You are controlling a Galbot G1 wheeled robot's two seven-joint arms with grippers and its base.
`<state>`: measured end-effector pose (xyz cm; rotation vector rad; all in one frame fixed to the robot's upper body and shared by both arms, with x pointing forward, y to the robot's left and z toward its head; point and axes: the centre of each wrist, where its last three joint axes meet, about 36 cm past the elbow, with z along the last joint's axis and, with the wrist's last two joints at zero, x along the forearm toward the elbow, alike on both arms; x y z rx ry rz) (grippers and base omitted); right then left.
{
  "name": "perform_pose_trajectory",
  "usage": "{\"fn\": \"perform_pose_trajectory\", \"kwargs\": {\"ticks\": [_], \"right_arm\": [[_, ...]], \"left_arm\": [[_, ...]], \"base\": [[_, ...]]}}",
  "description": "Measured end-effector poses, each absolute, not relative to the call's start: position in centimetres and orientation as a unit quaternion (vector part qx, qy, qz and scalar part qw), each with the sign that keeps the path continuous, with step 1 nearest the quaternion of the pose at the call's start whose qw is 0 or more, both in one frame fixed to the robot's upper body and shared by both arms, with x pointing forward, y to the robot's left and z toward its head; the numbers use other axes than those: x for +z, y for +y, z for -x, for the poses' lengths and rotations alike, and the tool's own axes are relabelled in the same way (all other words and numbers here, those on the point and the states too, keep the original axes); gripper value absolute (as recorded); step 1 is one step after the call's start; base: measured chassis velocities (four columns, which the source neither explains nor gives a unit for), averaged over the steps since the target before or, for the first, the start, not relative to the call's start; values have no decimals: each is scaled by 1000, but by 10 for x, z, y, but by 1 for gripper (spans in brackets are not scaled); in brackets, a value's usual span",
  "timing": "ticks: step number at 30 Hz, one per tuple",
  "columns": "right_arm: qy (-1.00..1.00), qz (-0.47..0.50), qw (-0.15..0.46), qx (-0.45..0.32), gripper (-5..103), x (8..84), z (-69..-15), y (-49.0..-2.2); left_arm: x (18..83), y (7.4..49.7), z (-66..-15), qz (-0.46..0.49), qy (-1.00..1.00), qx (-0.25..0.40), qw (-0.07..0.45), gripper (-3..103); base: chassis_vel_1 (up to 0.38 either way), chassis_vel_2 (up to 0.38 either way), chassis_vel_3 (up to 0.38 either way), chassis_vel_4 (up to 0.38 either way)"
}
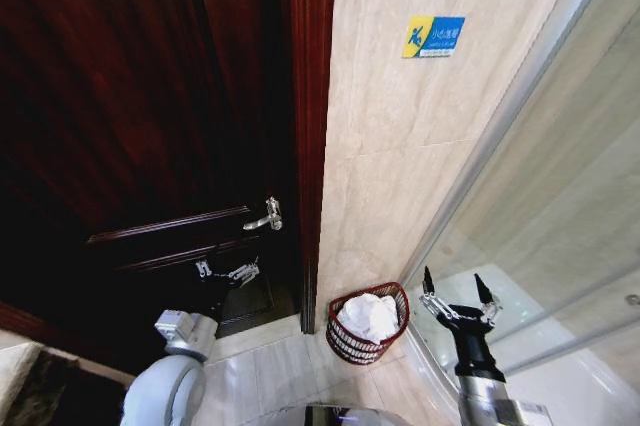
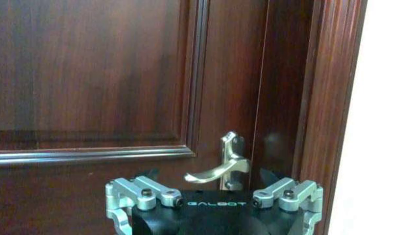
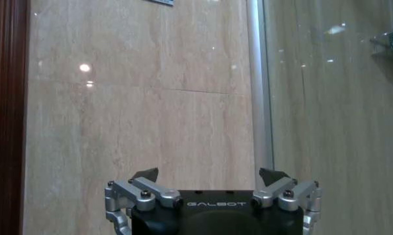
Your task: Discard the used towel into the hamper.
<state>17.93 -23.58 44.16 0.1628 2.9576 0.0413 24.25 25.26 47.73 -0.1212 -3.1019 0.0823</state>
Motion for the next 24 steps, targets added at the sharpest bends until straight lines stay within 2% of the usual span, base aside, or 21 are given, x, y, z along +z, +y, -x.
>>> {"fn": "perform_pose_trajectory", "kwargs": {"ticks": [24], "right_arm": [[994,-56,89,14,100,441,-179,-236]], "left_arm": [[477,253,-243,39,-999,26,18,100]], "base": [[0,0,0,0]]}}
